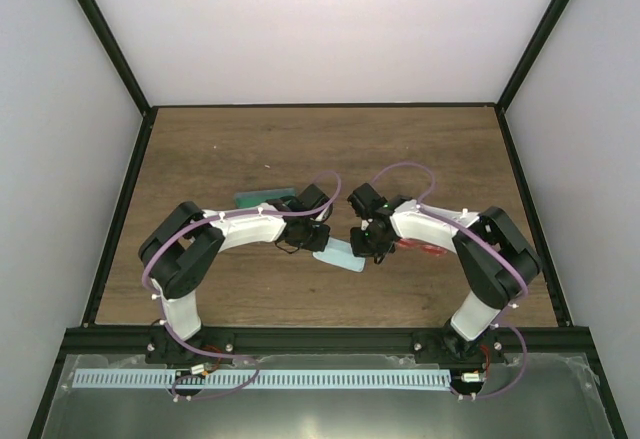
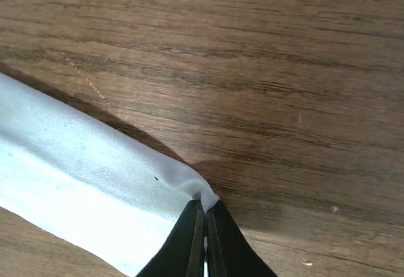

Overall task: Organize the sunglasses
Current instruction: Pick up the glasses cleaning cloth from the center of the board, then place the glasses cleaning cloth in the sunglasses case.

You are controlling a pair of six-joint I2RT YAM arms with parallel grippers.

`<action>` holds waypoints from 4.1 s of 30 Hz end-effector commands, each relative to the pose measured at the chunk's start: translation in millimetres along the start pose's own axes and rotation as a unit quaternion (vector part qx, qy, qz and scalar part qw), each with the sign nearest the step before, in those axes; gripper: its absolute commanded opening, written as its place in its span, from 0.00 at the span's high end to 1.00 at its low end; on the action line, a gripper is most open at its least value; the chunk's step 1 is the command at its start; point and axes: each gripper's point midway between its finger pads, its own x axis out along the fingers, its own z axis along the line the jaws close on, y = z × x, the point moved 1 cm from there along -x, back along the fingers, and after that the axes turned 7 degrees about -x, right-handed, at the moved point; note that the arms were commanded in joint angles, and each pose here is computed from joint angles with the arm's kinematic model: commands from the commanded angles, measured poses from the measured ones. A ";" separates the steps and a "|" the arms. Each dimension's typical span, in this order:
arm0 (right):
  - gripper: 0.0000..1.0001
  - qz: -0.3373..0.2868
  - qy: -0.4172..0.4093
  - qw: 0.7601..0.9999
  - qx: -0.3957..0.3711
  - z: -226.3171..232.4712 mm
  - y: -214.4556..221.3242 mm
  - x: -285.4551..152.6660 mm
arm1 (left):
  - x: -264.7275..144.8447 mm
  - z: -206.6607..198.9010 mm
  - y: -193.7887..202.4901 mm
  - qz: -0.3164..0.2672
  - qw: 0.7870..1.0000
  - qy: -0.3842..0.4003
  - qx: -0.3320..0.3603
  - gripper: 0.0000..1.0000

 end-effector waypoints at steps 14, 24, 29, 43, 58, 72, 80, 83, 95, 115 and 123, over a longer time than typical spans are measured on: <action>0.99 -0.048 -0.015 0.998 -0.039 25.3 -52.0 -35.5 | -24.1 1.2 -10.5 -0.016 1.000 -0.020 -0.006 0.96; 0.99 -0.066 -0.034 0.995 -0.062 46.1 -83.9 -45.8 | -50.6 20.5 -21.7 -0.043 0.998 -0.049 -0.022 0.96; 0.99 -0.071 -0.042 0.994 -0.076 54.9 -97.9 -47.7 | -63.3 29.9 -26.2 -0.055 0.996 -0.058 -0.032 0.96; 0.99 -0.073 -0.100 0.986 -0.113 93.6 -127.3 -52.6 | -81.0 73.4 -36.4 -0.062 0.992 -0.100 -0.054 0.96; 0.99 -0.053 -0.142 0.979 -0.136 135.4 -147.8 -35.9 | -96.9 118.2 -47.3 -0.064 0.988 -0.123 -0.074 0.96; 0.99 -0.043 -0.169 0.974 -0.143 164.8 -161.0 -26.5 | -102.2 143.8 -41.2 -0.046 0.987 -0.131 -0.079 0.96; 0.99 -0.033 -0.178 0.974 -0.137 172.7 -159.0 -16.7 | -101.3 160.4 -38.1 -0.037 0.987 -0.135 -0.082 0.96; 0.99 -0.027 -0.179 0.974 -0.136 174.3 -157.8 -12.6 | -101.5 167.4 -39.4 -0.036 0.986 -0.138 -0.085 0.96; 0.99 -0.016 -0.168 0.977 -0.128 173.8 -160.9 5.5 | -90.6 177.2 -45.3 -0.028 0.988 -0.126 -0.082 0.96; 0.95 -0.020 -0.136 0.982 -0.130 163.9 -163.6 12.1 | -75.5 187.2 -46.4 -0.019 0.986 -0.139 -0.087 0.96; 0.89 -0.041 -0.140 0.980 -0.138 167.7 -169.1 -1.7 | -83.4 199.1 -50.3 -0.039 0.978 -0.179 -0.095 0.80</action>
